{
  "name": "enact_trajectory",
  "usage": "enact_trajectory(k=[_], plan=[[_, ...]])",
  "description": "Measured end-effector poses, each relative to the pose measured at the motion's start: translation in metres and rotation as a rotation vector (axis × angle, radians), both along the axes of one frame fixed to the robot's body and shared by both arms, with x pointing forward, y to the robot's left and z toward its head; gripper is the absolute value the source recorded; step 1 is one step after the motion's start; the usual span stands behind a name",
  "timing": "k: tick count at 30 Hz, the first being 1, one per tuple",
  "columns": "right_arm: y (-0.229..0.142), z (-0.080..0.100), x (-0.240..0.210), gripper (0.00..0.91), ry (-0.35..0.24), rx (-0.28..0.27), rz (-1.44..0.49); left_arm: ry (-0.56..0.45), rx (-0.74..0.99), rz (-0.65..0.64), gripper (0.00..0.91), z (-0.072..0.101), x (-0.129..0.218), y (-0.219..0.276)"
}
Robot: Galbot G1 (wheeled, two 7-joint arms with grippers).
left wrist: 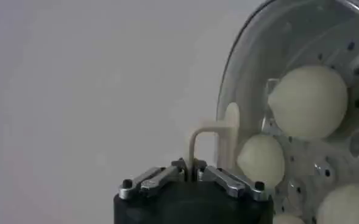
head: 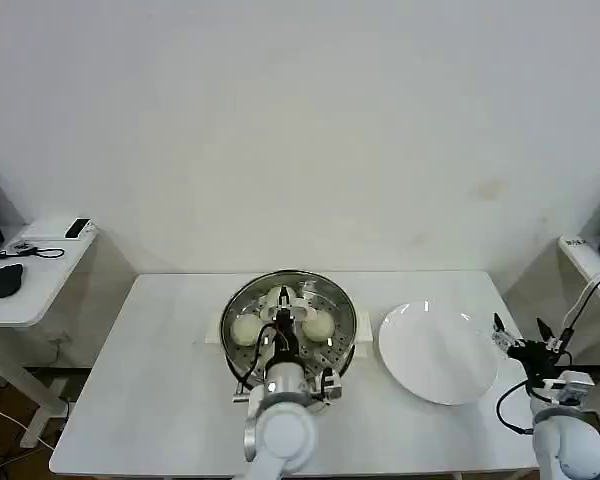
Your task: Take steamed baozi put them in steamer then cover it.
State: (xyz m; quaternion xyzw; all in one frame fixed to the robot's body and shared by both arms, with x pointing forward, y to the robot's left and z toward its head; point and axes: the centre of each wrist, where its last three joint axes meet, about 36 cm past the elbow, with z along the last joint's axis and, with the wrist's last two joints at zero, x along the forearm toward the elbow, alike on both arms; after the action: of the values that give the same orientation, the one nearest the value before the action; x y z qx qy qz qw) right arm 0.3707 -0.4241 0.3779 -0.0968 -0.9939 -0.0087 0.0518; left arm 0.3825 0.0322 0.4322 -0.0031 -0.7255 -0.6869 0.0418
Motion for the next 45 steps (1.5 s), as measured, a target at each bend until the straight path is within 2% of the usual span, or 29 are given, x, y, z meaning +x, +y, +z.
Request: enact_trajectory(k=[13, 15, 16, 17, 18, 35, 45], plan=[[-0.001, 0.001, -0.001, 0.907, -0.001, -0.004, 0.001, -0.003, -0.002, -0.022, 0.010, -0.002, 0.000, 0.000], [-0.002, 0.001, -0.001, 0.907, -0.001, -0.005, 0.000, -0.002, -0.008, -0.026, 0.191, -0.002, 0.001, 0.000], [-0.002, 0.002, -0.001, 0.907, -0.001, -0.005, 0.000, -0.001, -0.010, -0.027, 0.484, -0.002, 0.001, 0.001], [-0.002, 0.002, -0.001, 0.907, -0.002, -0.005, 0.000, -0.001, -0.013, -0.029, 0.725, -0.002, 0.001, 0.001], [-0.002, 0.002, -0.001, 0.907, -0.002, -0.005, 0.000, 0.000, -0.016, -0.033, 0.907, -0.002, 0.001, 0.001], [-0.002, 0.000, -0.001, 0.907, 0.002, -0.009, 0.004, -0.008, -0.048, -0.065, 0.907, 0.008, -0.010, 0.016], [-0.002, -0.001, 0.001, 0.907, 0.007, -0.012, 0.009, 0.024, -0.081, -0.075, 0.907, 0.021, -0.021, 0.035]])
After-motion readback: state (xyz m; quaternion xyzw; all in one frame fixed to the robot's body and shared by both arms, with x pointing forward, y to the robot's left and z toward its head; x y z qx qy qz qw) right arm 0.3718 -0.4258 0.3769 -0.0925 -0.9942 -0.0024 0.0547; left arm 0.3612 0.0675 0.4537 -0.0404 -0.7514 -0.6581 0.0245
